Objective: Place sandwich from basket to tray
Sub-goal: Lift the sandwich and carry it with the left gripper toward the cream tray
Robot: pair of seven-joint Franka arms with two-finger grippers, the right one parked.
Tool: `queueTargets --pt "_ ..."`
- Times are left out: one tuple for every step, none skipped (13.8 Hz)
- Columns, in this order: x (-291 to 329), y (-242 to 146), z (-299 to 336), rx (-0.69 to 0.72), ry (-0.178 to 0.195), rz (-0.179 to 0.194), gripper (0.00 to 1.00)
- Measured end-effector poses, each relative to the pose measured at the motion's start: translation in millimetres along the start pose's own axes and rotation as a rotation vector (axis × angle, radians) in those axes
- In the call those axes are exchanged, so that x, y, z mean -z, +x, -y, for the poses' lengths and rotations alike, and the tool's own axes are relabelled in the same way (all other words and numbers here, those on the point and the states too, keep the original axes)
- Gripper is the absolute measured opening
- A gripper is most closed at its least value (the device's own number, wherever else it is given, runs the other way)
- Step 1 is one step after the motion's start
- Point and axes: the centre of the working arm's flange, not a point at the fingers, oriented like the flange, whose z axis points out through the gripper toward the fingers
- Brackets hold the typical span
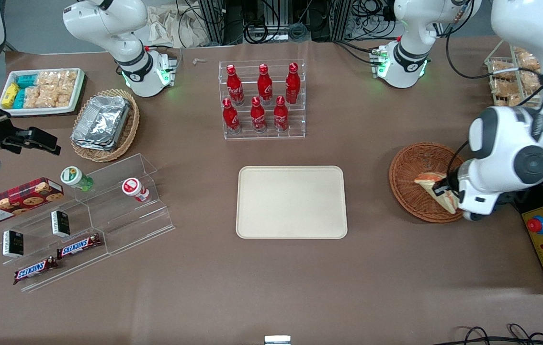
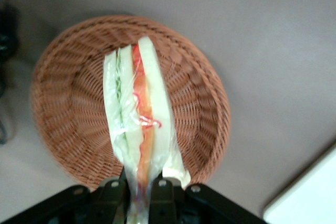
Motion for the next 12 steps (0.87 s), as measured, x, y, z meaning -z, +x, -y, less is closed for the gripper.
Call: queueTargets --pt "25.1 -2.2 -4.0 -0.005 -0.002 -0.006 0.16" --pt "45.7 -5.3 -9.2 -0.013 -0.007 -0.019 0.16" --pt "62.7 -9.1 -15.5 -0.024 -0.014 -0.033 0.16" --pt "78.1 -14.8 -22.8 -0.038 -0.016 -0.042 0.16" --pt "91.8 -20.9 -29.7 -0.051 -0.018 -0.049 0.16" --pt "102.6 -26.6 -37.2 -0.065 -0.022 -0.059 0.16" --pt "109.7 -32.8 -45.6 -0.081 -0.024 -0.067 0.16" --pt "112.7 -39.9 -55.1 -0.100 -0.023 -0.069 0.16" --pt "111.6 -48.7 -67.6 -0.124 -0.019 -0.068 0.16" --pt "108.2 -58.3 -81.4 -0.146 -0.018 -0.062 0.16" --pt "103.7 -67.1 -94.3 -0.162 -0.025 -0.047 0.16" --pt "98.8 -75.4 -106.9 -0.179 -0.035 -0.028 0.16"
